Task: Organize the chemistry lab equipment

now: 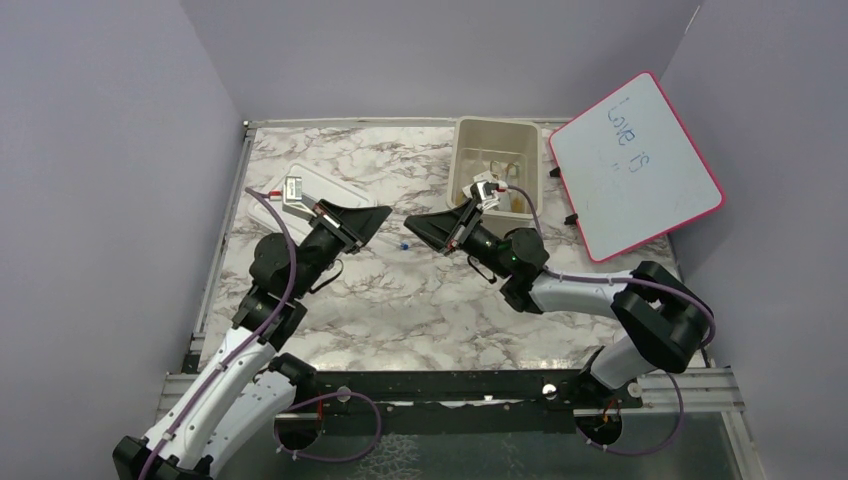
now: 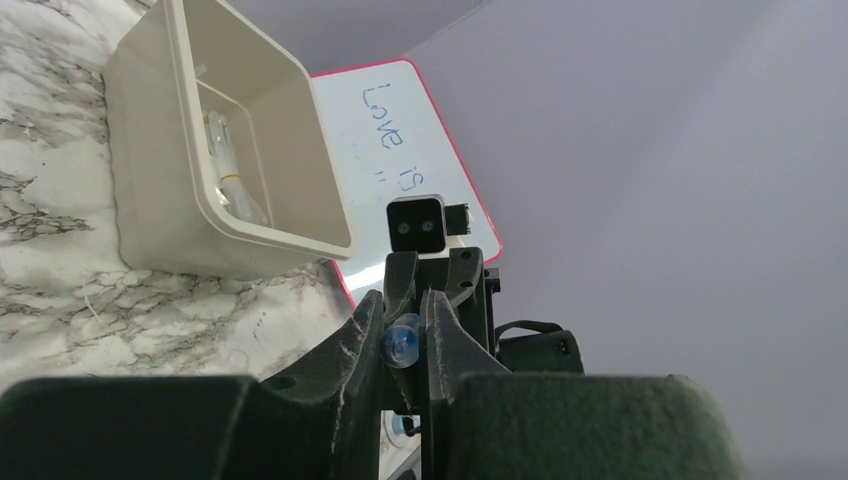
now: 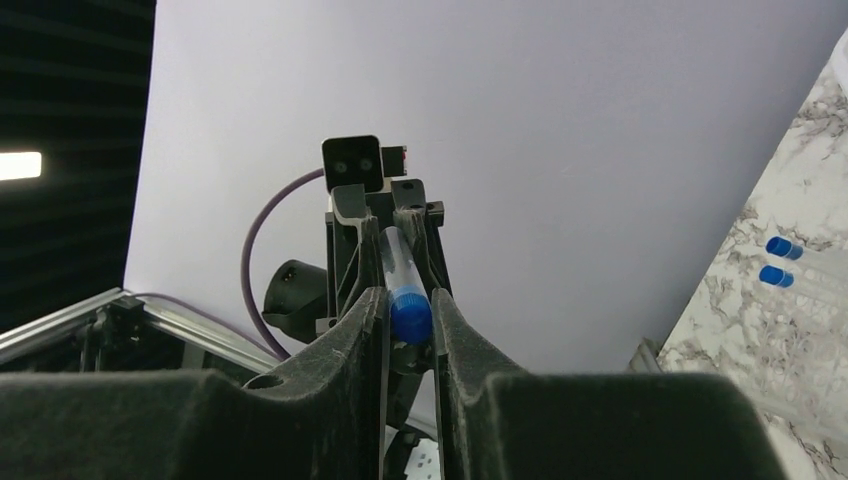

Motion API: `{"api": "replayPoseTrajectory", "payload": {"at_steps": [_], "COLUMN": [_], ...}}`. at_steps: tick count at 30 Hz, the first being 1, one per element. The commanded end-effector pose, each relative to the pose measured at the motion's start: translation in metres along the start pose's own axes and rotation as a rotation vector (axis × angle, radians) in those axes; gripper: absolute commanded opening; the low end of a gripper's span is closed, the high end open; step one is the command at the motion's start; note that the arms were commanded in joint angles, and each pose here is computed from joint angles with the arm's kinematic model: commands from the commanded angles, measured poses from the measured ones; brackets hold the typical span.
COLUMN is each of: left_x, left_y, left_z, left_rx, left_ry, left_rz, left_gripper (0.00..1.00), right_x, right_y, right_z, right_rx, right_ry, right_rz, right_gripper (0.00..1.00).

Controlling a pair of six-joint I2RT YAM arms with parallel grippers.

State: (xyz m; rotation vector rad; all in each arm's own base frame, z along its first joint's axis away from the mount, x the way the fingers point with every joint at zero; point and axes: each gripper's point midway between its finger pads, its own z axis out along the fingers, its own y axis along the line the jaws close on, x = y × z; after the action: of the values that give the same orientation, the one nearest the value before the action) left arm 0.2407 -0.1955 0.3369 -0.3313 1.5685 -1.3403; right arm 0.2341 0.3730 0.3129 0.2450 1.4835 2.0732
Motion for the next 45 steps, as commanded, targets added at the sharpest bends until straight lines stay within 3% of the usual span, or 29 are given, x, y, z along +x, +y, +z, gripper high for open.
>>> {"api": "replayPoseTrajectory", "payload": {"at_steps": [1, 2, 4, 8, 11, 12, 16, 25, 32, 45], "left_x": [-0.009, -0.009, -0.01, -0.016, -0.04, -0.052, -0.098, -0.162, -0.184, -0.195], "left_y": [-0.006, -0.005, -0.002, 0.013, 0.028, 0.029, 0.022, -0.013, -0.026, -0.021], "left_z": [-0.004, -0.005, -0.006, -0.014, -0.031, -0.039, -0.066, -0.103, -0.118, -0.145], "left_rx": [0.029, 0.025, 0.01, -0.081, -0.251, -0.314, -0.493, -0.66, -0.732, -0.836], "left_ry": [-0.051, -0.053, -0.06, -0.084, -0.132, -0.145, -0.217, -0.333, -0.371, -0.427], "left_rz": [-0.003, -0.001, 0.014, 0.113, 0.291, 0.375, 0.589, 0.848, 0.916, 0.941], "left_gripper": [0.0, 0.0, 0.1, 0.52, 0.76, 0.79, 0.8, 0.8, 0.81, 0.81], "right_x": [-0.01, -0.009, -0.01, -0.01, -0.006, -0.004, 0.006, 0.037, 0.077, 0.121], "right_y": [0.02, 0.018, 0.013, -0.005, -0.03, -0.038, -0.071, -0.127, -0.161, -0.19], "right_z": [0.004, 0.004, 0.004, 0.001, 0.0, -0.001, -0.007, -0.006, 0.011, 0.052], "right_rx": [-0.055, -0.047, -0.018, 0.081, 0.248, 0.301, 0.456, 0.792, 0.948, 0.934], "right_ry": [-0.055, -0.052, -0.055, -0.047, 0.04, 0.075, 0.248, 0.562, 0.71, 0.782], "right_rz": [-0.018, -0.028, -0.05, -0.167, -0.333, -0.38, -0.57, -0.895, -1.069, -1.14], "right_gripper": [0.21, 0.21, 0.2, 0.2, 0.2, 0.2, 0.2, 0.2, 0.21, 0.22]}}
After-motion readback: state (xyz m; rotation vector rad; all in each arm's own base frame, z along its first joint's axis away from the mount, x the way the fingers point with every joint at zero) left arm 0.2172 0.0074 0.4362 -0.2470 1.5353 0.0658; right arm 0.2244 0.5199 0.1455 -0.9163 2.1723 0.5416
